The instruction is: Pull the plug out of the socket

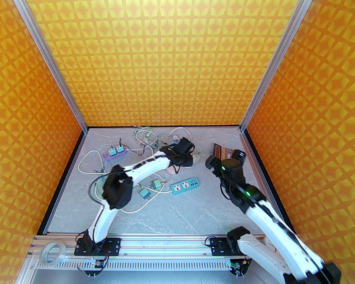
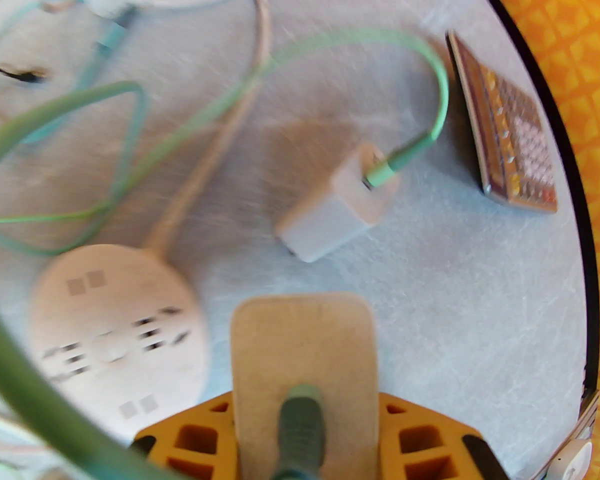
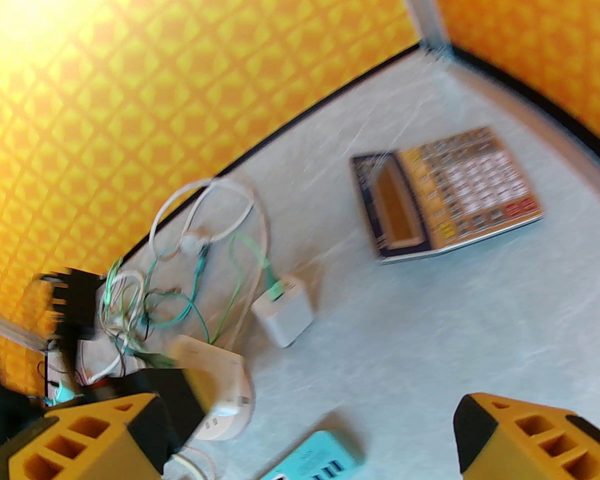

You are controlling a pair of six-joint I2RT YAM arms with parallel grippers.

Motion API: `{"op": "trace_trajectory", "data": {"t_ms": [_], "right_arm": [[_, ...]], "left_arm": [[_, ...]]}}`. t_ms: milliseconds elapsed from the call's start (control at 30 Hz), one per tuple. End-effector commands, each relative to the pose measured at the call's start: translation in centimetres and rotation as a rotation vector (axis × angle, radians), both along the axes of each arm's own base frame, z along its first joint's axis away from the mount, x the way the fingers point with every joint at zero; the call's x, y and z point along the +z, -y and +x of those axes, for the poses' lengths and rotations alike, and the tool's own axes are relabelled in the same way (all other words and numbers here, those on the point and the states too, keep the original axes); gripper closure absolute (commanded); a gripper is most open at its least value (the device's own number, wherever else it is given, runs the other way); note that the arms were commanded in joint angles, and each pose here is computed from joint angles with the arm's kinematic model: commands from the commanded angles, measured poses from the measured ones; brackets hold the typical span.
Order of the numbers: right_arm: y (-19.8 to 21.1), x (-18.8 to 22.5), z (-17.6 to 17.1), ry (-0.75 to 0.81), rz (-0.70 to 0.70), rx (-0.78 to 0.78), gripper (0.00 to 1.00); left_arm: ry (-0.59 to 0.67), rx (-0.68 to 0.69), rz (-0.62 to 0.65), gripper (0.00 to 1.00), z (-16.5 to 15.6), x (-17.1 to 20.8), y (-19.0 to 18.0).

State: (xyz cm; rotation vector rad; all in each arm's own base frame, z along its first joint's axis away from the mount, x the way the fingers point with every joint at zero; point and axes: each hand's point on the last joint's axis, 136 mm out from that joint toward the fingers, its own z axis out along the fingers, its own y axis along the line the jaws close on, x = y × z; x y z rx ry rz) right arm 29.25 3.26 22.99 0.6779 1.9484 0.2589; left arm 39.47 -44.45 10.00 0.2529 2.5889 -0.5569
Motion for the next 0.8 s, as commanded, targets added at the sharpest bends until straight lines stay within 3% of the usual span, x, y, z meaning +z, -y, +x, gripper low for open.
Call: {"op": "trace_trajectory", "data": {"t_ms": [0,133,200,300,367,500,567,633,700,767], "right_arm": [[1.4,-1.3,-1.1,-0.048,-0.067,-0.038,0.02],[1.1,-1.8,-1.3,-0.061,-0.058,-0.023,0.02],[0.9,-2.1,-1.3,-0.066,-0.05,-0.014,0.02],[0.6,-2.2,-1.1,-0.064,-0.037,0.002,0.02],[0.2,-2.1,-1.0,-0.06,-0.028,0.017,0.02],[-0.8,-1.8,-0.4,-0.056,-0.016,0.065,0.02],[-1.4,-1.6,-0.1,-0.053,-0.013,0.098,0.02],[-2.1,-1.2,0.3,-0.044,-0.01,0.14,0.01],[-2.9,-0.7,0.7,-0.032,-0.008,0.18,0.01],[-3.7,-0.1,1.0,-0.016,-0.004,0.224,0.01]], "left_arm": [[-0.011,-0.011,-0.051,0.93,0.3,-0.2,1.9],[-0.031,-0.01,-0.046,0.89,0.4,-1.6,2.3],[-0.034,-0.01,-0.041,0.72,0.4,-1.8,2.1],[-0.033,-0.011,-0.037,0.64,0.3,-1.4,1.7],[-0.019,-0.014,-0.041,0.56,0.3,-0.4,1.4],[0.023,-0.021,-0.053,0.28,0.0,2.7,0.6],[0.046,-0.019,-0.057,0.22,-0.2,4.3,0.0],[0.071,-0.016,-0.065,0.09,-0.4,5.9,-0.8],[0.091,-0.007,-0.066,0.01,-0.5,7.3,-1.9],[0.105,0.009,-0.063,0.01,-0.5,8.4,-3.3]]}}
